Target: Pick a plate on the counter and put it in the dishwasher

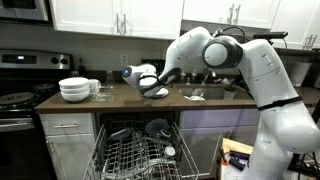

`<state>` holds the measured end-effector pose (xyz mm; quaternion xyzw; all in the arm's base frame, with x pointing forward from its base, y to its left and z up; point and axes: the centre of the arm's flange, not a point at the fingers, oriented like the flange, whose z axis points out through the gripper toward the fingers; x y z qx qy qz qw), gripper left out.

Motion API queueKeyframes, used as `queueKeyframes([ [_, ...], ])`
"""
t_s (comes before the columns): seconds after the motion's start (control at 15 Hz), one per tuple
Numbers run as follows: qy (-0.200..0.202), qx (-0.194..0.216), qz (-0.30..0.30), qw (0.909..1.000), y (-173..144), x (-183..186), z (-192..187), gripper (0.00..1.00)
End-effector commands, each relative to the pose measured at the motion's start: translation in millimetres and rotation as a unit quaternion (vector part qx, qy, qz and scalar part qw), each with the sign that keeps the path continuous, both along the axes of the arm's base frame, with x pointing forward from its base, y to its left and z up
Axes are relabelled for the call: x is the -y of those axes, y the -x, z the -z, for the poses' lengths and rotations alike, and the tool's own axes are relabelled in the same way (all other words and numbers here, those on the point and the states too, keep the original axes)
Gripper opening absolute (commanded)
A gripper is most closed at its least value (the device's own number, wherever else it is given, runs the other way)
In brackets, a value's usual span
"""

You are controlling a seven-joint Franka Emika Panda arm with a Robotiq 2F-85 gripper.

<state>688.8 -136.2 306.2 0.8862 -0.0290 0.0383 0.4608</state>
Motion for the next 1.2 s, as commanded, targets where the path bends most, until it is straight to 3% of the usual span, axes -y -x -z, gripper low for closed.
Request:
queueKeyframes([
  [0.0,0.020,0.000,-0.016,0.9997,-2.6,3.9,-1.4,0.64],
  [0.2,0.031,0.001,-0.027,0.9992,-4.6,5.5,-2.3,0.81],
  [0.33,0.037,0.001,-0.034,0.9987,-5.3,6.4,-2.8,0.83],
  [0.4,0.040,0.000,-0.038,0.9985,-5.7,7.0,-3.1,0.77],
  [0.47,0.042,0.000,-0.039,0.9984,-5.9,7.6,-3.2,0.56],
  [0.53,0.043,-0.001,-0.039,0.9983,-6.0,7.8,-3.1,0.56],
  [1.0,0.042,-0.005,-0.037,0.9984,-4.1,7.5,0.2,0.09],
  [1.13,0.042,-0.006,-0.037,0.9984,-3.6,6.2,0.5,0.02],
])
